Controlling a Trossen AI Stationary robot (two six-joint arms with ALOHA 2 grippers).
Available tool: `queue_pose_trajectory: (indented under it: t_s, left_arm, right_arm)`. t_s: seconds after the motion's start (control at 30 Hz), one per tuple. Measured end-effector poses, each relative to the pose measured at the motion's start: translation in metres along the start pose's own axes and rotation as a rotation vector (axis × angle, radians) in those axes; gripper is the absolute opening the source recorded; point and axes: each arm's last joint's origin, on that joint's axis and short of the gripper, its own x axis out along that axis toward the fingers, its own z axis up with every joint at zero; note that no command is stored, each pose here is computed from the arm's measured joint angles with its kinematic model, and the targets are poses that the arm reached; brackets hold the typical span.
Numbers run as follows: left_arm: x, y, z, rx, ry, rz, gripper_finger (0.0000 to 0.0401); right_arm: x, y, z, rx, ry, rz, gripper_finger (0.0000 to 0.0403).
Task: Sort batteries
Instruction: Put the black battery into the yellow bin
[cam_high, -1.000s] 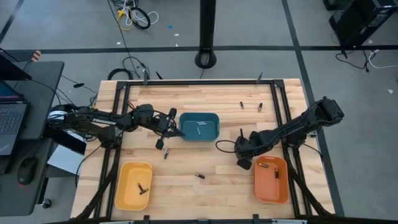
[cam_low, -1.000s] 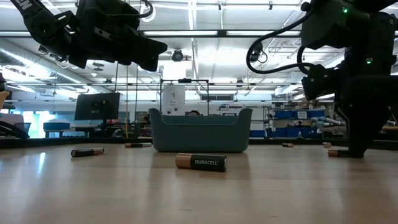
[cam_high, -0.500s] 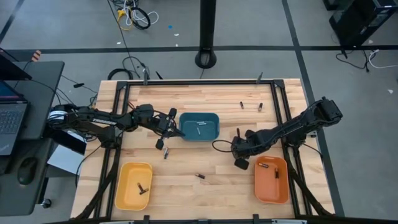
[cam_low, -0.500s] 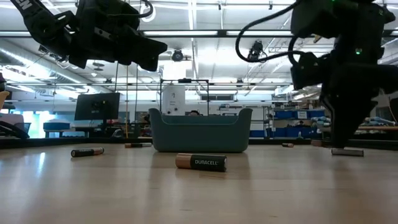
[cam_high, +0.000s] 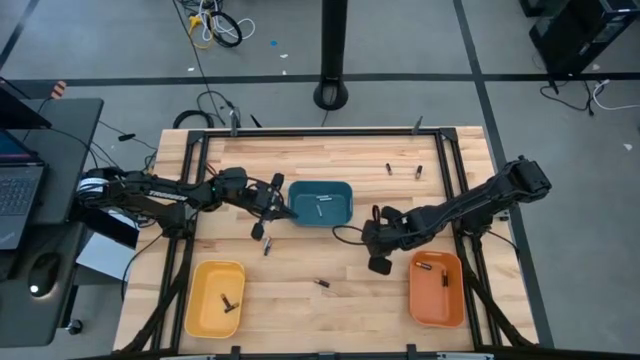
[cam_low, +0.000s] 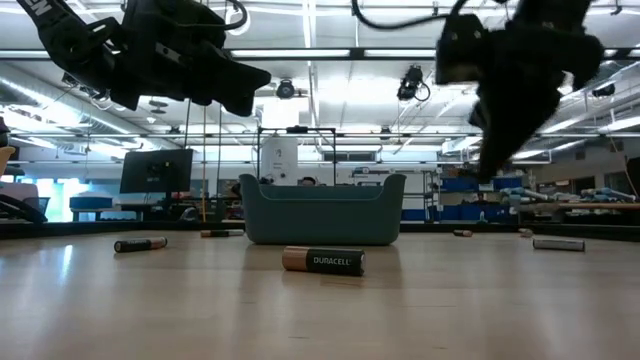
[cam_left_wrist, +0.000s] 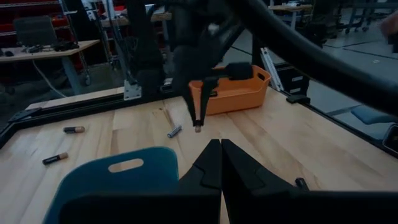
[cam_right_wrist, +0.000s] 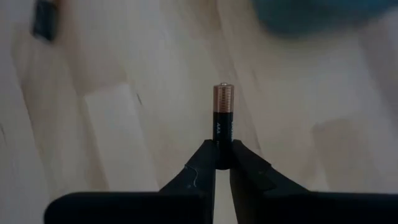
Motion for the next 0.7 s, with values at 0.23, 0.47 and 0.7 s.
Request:
queue_pose_trajectory:
  t_s: [0.23, 0.47, 0.7]
  left_arm:
    - [0.000, 0.001, 0.000, -0.028, 0.005, 0.053, 0.0008]
    - [0.004, -0.005, 0.010, -0.013, -0.073, 0.097, 0.0074]
    - [0.005, -0.009, 0.023, -0.008, -0.186, 0.178, 0.0157]
  right_arm:
    - [-0.019, 0.006, 0.028, -0.080, -0.179, -0.038, 0.0036]
    - [-0.029, 0.007, 0.062, -0.150, -0.459, -0.023, 0.0036]
    - [-0.041, 0.007, 0.085, -0.221, -0.696, -0.060, 0.0036]
